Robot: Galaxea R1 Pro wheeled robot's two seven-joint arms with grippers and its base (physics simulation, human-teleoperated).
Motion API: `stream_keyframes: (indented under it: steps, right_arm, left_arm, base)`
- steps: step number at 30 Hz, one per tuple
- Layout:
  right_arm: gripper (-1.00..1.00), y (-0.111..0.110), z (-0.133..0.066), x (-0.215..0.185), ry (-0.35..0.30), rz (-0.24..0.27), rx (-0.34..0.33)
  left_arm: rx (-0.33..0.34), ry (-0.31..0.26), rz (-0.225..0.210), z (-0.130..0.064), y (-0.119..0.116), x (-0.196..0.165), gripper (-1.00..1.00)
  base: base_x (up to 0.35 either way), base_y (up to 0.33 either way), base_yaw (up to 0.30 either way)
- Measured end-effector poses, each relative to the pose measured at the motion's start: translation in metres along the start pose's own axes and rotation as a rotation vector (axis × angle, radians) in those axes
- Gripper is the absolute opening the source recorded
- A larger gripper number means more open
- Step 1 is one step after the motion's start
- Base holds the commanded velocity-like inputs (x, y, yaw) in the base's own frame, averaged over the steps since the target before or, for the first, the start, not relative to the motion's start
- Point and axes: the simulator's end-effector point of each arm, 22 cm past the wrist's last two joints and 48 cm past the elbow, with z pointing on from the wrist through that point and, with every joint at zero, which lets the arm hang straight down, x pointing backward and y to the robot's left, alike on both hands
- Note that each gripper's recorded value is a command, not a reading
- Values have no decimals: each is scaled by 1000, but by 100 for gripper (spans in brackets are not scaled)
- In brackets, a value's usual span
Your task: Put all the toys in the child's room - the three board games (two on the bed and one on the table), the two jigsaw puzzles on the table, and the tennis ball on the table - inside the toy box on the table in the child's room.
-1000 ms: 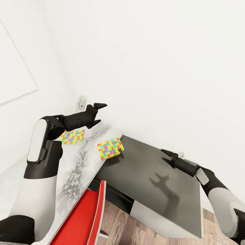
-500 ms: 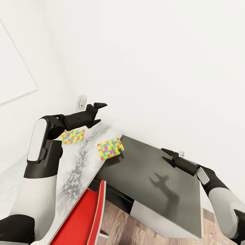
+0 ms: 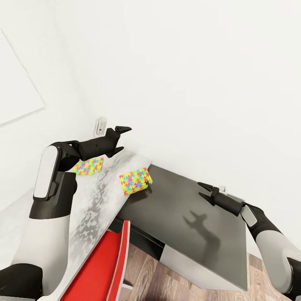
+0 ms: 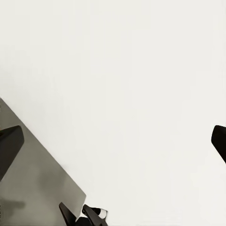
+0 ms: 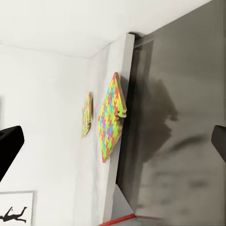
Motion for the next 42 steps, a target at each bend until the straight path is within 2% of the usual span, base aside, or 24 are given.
stream_keyframes:
  steps: [42]
  right_arm:
    - [100,-42,5,20,41,79,48]
  left_arm:
    - [-39,16,-40,22,38,-1,100]
  base:
    - [0,0,0]
